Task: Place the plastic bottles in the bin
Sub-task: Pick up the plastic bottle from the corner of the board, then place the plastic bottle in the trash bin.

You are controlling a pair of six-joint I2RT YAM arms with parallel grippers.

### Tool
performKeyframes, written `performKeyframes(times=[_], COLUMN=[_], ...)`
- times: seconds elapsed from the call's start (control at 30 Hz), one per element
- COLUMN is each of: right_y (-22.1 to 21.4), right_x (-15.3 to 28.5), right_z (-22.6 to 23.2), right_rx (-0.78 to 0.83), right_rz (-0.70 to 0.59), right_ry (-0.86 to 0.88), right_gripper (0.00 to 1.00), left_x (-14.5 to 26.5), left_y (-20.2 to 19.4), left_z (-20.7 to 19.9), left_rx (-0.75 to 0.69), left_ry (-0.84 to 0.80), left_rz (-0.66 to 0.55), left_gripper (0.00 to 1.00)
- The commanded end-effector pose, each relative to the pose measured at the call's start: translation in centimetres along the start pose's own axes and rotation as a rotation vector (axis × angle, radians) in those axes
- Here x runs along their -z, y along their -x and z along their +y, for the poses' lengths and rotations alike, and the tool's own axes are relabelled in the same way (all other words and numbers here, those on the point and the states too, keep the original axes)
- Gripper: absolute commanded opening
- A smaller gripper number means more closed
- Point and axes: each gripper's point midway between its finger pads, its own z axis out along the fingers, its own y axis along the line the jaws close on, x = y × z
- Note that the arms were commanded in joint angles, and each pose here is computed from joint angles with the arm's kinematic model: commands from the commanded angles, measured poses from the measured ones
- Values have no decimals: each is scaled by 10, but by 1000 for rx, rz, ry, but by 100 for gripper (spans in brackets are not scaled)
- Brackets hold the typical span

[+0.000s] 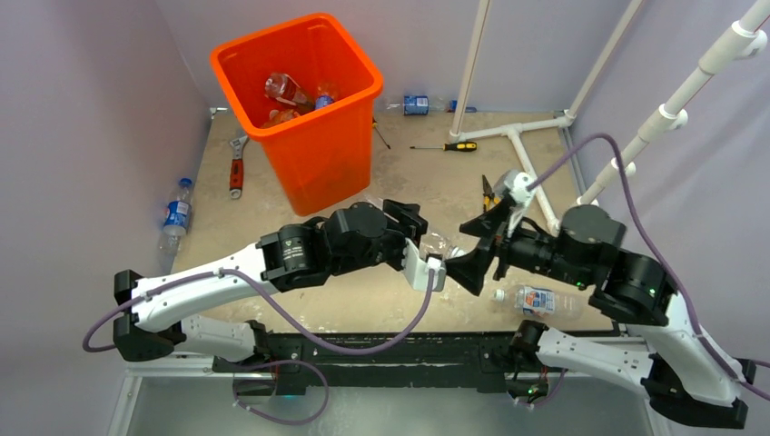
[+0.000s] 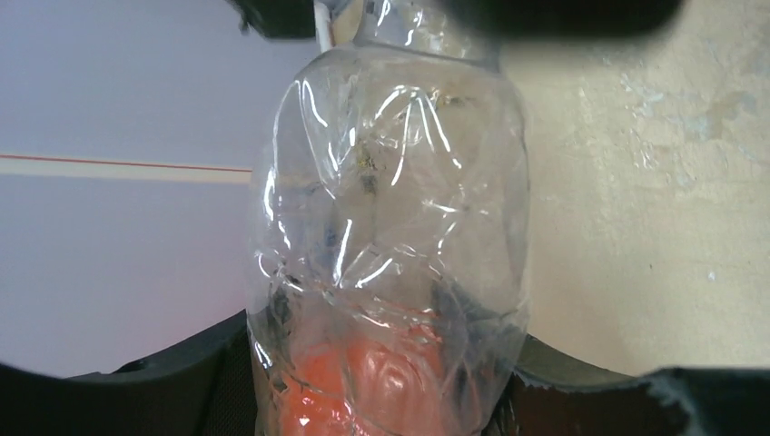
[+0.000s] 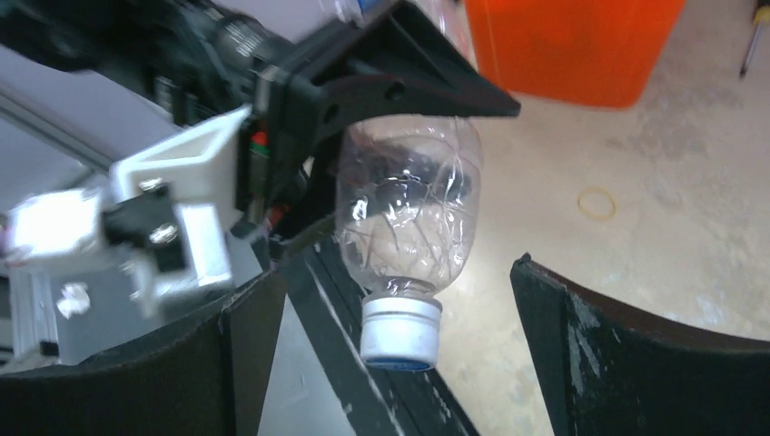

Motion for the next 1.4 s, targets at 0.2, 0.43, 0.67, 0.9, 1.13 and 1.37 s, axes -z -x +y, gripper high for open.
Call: performKeyframes(times=[0.2,0.43,0.67,0.9,1.13,1.37], right_y=[90,83,48,11,-25,-39], right_x=[82,84,24,-22,-51,-58], right_z=[18,8,4,10,2,-15], right_rx=[-57,-87,-101,-138,-168,-171], right_rz=[-532,-653,-545,-474,-408,-399], right_ry=[71,58,80,157,150,69], right_gripper=[99,99,99,99,99,99], left_x=[48,96,123,145,132,97], left_y=[24,-5,-63,-163,-262,-294], left_z=[82,191,278,329,323,302], left_rx=[310,760,995,1242,1422,1450], left_ry=[402,660,981,1247,1311,1266], left_rz=[-224,-349,-336,-298,-255,-194], left_gripper=[31,33,33,33,30,43])
